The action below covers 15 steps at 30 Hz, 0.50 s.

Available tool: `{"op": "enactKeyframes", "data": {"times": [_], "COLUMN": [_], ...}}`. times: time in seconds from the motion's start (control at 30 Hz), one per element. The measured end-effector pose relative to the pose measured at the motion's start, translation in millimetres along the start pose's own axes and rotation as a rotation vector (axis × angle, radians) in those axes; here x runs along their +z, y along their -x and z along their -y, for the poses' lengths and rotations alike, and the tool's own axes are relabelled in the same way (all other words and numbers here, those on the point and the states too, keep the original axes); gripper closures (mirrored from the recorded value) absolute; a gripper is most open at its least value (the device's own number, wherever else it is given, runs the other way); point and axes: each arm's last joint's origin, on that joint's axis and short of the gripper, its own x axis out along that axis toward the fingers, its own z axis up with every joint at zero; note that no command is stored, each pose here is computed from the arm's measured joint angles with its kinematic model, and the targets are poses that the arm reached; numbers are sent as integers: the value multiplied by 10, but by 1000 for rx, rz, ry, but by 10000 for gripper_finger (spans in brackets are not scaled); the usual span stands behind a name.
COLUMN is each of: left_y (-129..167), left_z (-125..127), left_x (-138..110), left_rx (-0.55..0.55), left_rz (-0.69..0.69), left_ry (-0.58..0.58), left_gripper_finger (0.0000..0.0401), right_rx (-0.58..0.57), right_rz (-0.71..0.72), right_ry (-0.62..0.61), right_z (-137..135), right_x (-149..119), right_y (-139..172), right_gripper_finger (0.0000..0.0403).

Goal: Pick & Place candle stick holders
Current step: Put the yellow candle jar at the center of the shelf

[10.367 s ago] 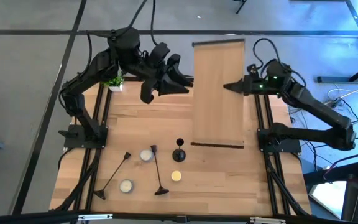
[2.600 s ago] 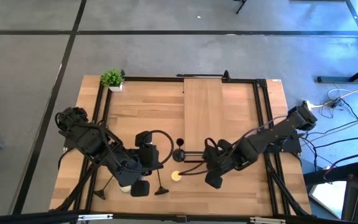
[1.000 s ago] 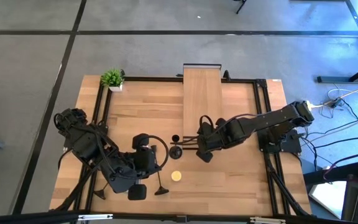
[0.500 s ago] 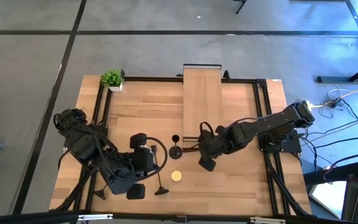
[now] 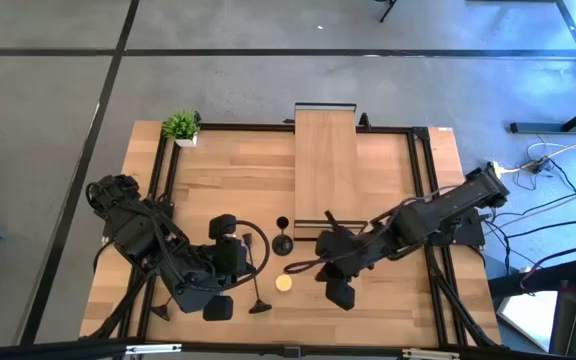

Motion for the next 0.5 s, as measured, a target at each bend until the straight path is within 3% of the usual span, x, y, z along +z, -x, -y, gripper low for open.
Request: {"op": "enactKeyframes", "data": {"times": [0.2, 0.33, 0.5], "left_y": [8, 17, 3], "left_z": [-23, -63, -54], "left_x": [-69, -142, -146], "left_rx": [-35, -20, -22], "left_rz": [-105, -199, -201], "left_ry": [-9, 31, 51], "left_gripper_finger": [396, 395, 395], "right_rx": [137, 216, 233], "right_rz": [282, 378, 417], "right_ry": [95, 127, 179], "right_z": [-300, -400, -430], "right_x": [290, 390, 420], "right_y": [425, 566, 598], "right_gripper_finger": [403, 403, 403]}}
